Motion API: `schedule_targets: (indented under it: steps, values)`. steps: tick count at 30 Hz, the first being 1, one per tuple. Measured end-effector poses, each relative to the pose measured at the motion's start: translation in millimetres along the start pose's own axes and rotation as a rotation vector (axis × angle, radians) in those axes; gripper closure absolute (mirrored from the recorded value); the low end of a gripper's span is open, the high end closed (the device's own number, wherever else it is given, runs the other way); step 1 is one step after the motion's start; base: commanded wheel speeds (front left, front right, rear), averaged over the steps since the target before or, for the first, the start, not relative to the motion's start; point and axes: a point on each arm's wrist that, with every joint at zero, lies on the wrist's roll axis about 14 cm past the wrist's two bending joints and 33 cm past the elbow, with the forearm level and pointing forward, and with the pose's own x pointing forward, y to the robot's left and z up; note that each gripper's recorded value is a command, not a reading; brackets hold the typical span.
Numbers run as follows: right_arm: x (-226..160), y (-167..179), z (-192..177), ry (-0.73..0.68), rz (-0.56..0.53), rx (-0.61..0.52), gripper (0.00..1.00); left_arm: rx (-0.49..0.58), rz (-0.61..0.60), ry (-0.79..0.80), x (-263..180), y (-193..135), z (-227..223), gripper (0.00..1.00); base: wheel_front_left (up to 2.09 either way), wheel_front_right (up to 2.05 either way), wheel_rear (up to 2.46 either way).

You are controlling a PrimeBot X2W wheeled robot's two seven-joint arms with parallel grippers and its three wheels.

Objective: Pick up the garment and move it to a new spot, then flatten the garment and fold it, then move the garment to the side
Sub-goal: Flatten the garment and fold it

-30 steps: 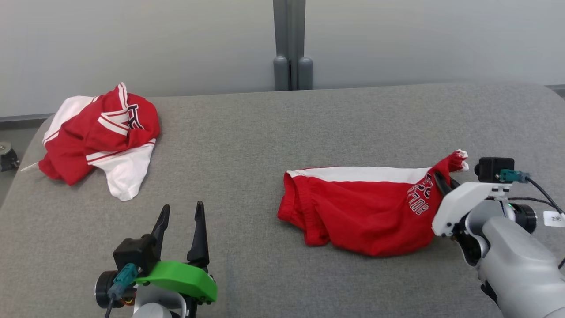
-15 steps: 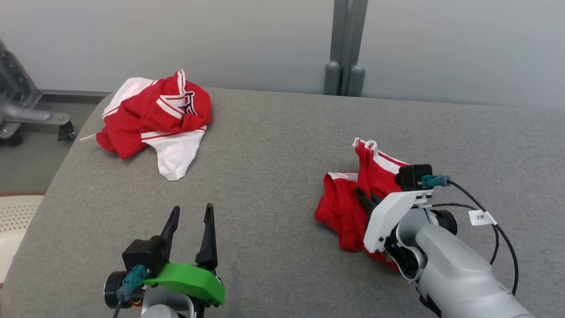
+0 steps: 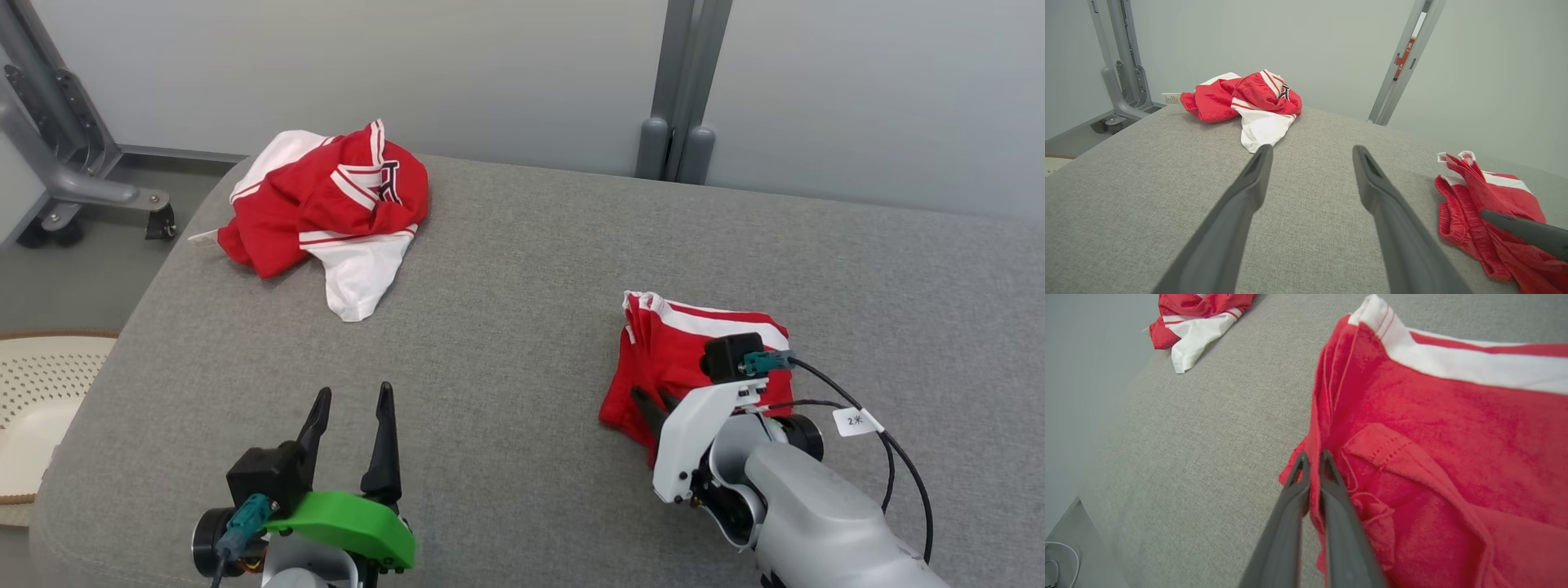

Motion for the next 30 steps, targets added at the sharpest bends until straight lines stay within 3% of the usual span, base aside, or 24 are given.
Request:
schedule_targets:
  steps: [10, 15, 19, 20, 21, 24, 30]
  values:
    - [-18, 8, 27, -0.131, 0.042, 0.022, 0.0, -0.008, -0.058, 0.01, 1, -20, -5, 0.0, 0.0, 0.0, 0.0]
    - [-37, -23, 57, -0.24, -0.015, -0.006, 0.0, -0.011, -0.08, 0.012, 1, -28, -6, 0.0, 0.0, 0.0, 0.0]
    - [-48, -55, 63, -0.241, -0.083, -0.092, 0.0, -0.013, -0.083, 0.013, 1, -28, -6, 0.0, 0.0, 0.0, 0.0]
    - [-49, -60, 62, -0.234, -0.094, -0.111, 0.19, -0.013, -0.082, 0.014, 1, -28, -6, 0.0, 0.0, 0.0, 0.0]
    - [-50, -65, 60, -0.219, -0.105, -0.137, 0.59, -0.012, -0.079, 0.016, 0, -27, -7, 0.0, 0.0, 0.0, 0.0]
    - [-50, -78, 50, -0.153, -0.124, -0.21, 1.0, -0.009, -0.066, 0.018, -1, -23, -8, 0.0, 0.0, 0.0, 0.0]
    - [-43, -79, 21, -0.01, -0.094, -0.288, 1.0, -0.005, -0.035, 0.026, -2, -12, -10, 0.0, 0.0, 0.0, 0.0]
